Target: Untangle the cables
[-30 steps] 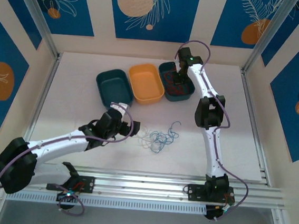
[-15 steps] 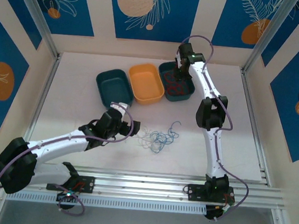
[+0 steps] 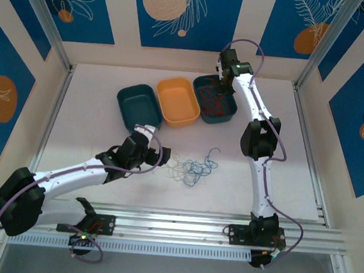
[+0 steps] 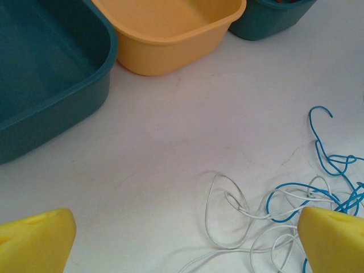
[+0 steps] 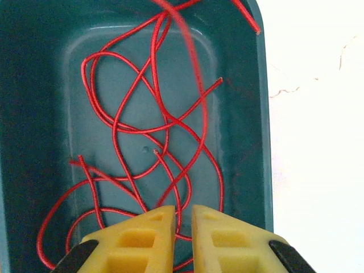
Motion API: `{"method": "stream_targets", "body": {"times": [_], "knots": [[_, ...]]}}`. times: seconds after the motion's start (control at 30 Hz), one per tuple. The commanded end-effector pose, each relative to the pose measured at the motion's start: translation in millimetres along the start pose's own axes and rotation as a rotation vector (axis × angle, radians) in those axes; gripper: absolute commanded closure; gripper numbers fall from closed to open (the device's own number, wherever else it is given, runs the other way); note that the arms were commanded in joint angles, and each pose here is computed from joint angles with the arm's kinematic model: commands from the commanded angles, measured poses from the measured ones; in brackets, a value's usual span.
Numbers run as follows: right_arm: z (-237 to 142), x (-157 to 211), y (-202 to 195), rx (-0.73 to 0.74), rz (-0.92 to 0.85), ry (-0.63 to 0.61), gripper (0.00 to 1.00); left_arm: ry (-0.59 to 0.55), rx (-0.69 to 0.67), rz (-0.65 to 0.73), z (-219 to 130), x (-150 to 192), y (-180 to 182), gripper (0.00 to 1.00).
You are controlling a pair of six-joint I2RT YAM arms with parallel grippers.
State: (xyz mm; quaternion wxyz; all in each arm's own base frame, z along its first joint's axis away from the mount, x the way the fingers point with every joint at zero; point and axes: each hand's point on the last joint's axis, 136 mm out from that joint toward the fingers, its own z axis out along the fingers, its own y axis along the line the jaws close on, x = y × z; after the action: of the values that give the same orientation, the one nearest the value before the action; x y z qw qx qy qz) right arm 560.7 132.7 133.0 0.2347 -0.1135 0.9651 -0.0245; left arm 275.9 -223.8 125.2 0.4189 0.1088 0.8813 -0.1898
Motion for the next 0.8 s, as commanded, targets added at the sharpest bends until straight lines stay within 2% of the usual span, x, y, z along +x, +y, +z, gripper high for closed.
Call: {"method": "stream_targets", "body": {"times": [0.0,0.2,0.47,0.6,0.77], "knots": [[9.5,4.3,-1.3,-0.001,0.018,0.022,0.84,-0.024,0.007,-0.012,-1.7,-9.3,-1.4,0.00],[3.9,4.0,-0.1,-0.009,0.023,0.023,0.83,-0.021,0.005,-0.014,1.2,-11.6,-3.1,0.00],[-40.9,-0.9,2.1,0.000,0.040,-0.020,0.78,-0.035,-0.005,-0.023,2.8,-18.0,-3.3,0.00],[-60.7,5.1,-0.7,0.034,0.065,-0.029,0.74,-0.037,-0.006,-0.027,1.8,-17.8,-3.0,0.00],[-66.3,26.2,-16.5,0.099,0.138,0.022,0.72,-0.035,0.001,-0.027,0.0,-15.9,-2.8,0.00]]}}
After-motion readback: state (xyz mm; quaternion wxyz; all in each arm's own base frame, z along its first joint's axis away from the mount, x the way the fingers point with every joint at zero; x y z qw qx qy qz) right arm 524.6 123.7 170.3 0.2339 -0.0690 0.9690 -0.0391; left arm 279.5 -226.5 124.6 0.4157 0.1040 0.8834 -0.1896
